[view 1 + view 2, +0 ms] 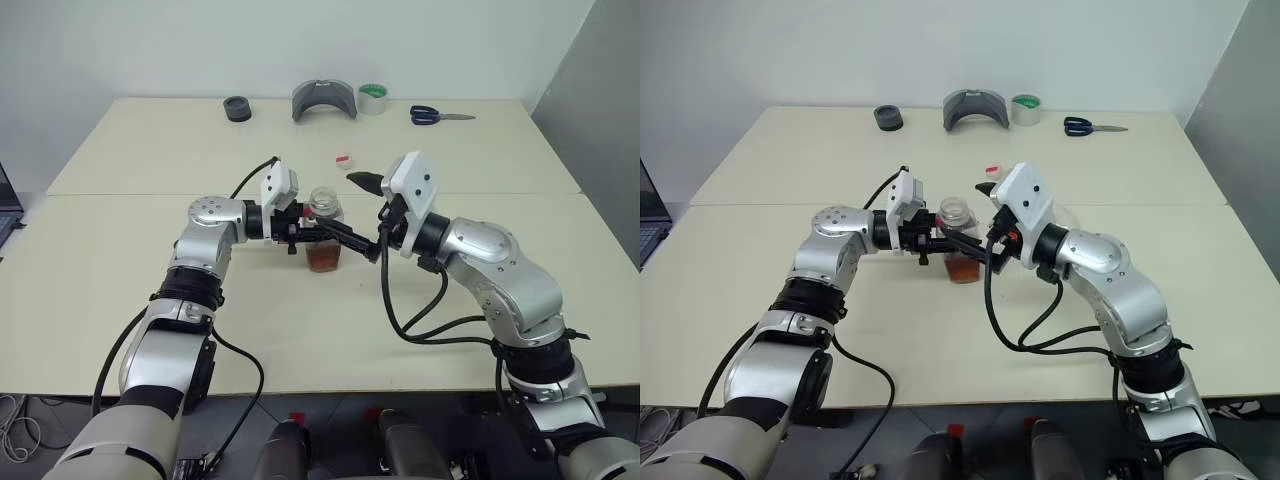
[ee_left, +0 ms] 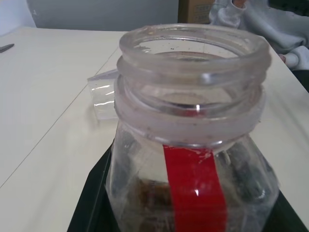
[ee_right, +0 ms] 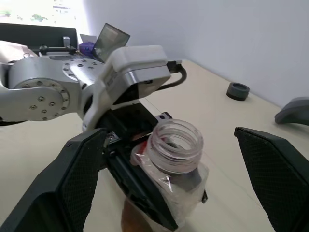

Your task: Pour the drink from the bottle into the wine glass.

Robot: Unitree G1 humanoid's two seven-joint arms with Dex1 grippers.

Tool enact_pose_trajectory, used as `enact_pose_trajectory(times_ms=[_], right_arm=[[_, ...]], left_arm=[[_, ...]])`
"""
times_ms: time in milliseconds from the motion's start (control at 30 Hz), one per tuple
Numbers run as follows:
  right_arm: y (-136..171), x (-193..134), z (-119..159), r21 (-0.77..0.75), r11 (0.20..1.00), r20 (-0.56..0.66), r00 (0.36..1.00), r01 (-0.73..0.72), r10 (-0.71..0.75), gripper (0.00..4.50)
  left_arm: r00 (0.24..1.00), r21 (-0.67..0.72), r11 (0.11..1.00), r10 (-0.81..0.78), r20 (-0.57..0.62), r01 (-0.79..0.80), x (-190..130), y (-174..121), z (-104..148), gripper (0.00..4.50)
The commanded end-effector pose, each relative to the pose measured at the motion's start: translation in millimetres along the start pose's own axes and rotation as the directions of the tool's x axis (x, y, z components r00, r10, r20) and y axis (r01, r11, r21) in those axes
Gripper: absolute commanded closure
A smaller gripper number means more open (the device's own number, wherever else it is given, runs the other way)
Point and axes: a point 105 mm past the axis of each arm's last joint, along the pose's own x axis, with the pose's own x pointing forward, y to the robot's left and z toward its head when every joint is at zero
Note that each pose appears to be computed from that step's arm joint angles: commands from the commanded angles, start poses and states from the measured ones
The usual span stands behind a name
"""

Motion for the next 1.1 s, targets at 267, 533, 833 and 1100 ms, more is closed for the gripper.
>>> enact_pose_trajectory(times_ms=[267,533,833,1100], right_arm=[[19.2,-1.7,6.8,0.014,0.997,0.026,0.997,-0.079,0.078,0.0],[29.1,5.7,2.6,0.049,0.996,0.04,0.997,-0.073,0.071,0.0],[31.5,24.9,-6.1,0.073,0.997,0.05,0.998,-0.03,0.027,0.0],[45.5,45.7,-6.1,0.06,0.995,0.054,0.995,-0.081,0.078,0.0]], left_arm=[[0.986,0.05,0.988,0.139,0.093,-0.144,-12.5,15.5,21.1,2.79],[0.935,0.008,0.94,0.34,0.105,-0.342,-41.4,29.7,13.2,2.79],[0.755,0.017,0.755,0.654,0.043,-0.656,-92.5,50.7,-4.3,2.79],[0.477,0.005,0.477,0.879,-0.025,-0.879,-152.3,69.0,-22.3,2.79]])
